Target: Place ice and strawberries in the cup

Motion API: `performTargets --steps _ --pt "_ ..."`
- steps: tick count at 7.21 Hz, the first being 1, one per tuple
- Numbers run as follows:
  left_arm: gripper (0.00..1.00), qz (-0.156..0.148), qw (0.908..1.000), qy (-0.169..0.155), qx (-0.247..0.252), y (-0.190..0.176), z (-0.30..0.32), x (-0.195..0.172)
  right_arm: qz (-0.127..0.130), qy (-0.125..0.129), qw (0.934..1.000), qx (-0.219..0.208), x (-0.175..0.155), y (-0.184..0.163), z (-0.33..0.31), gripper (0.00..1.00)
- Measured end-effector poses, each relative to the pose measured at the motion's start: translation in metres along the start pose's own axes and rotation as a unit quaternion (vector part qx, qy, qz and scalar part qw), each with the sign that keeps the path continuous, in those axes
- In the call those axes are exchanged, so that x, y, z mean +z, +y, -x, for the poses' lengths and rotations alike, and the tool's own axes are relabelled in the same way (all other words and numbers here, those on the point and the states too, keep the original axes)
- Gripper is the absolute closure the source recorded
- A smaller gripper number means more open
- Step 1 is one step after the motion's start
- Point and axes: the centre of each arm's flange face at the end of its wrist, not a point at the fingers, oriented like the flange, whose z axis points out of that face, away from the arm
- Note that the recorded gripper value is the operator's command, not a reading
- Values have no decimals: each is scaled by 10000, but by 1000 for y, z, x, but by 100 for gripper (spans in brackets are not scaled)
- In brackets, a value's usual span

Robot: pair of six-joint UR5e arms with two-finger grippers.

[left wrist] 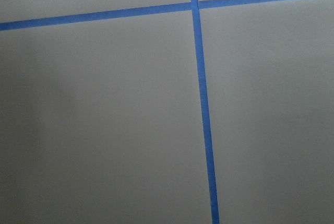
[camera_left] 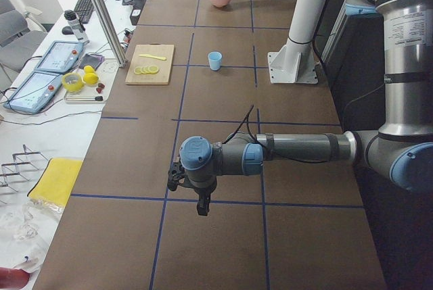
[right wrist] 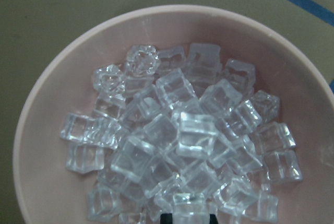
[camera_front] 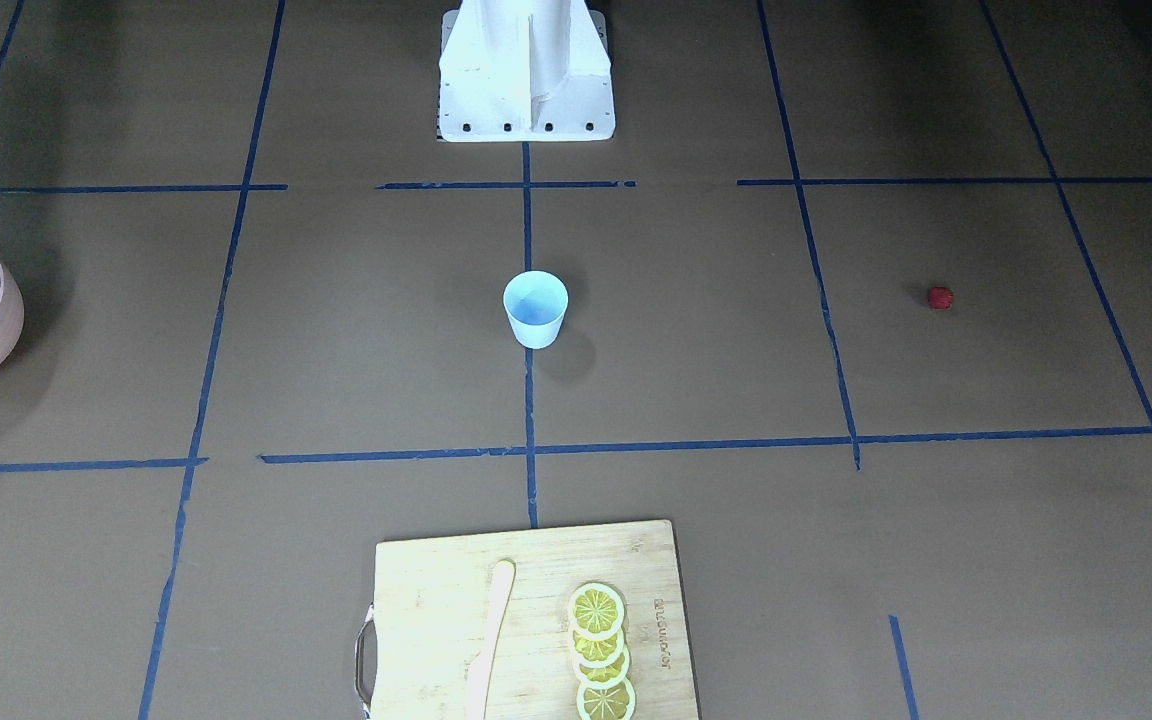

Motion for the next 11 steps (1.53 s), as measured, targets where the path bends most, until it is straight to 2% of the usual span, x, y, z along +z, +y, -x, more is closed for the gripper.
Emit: performTargets --steps 2,3,5,6,8,9,11 --pt "0 6 10000 1 -7 3 0 0 -113 -11 9999 -12 -18 14 18 100" --pt "0 5 10000 1 -7 4 0 0 -259 -103 9995 148 -34 10 33 100" --pt "0 -4 10000 0 -1 4 -1 -1 -556 -512 9931 894 -66 -14 80 99" --pt "0 -4 10000 0 2 5 -1 -1 -623 -789 9866 1286 -80 -43 123 98" --pt "0 -12 10000 -1 11 4 -2 -2 -581 -1251 9705 1977 -92 -121 237 98" --pt "0 -21 10000 -2 21 4 -3 -2 -551 -1403 9618 2284 -90 -158 308 98" --pt "0 -73 9999 -9 84 5 -4 -3 -547 -1610 9389 2994 -77 -231 445 98"
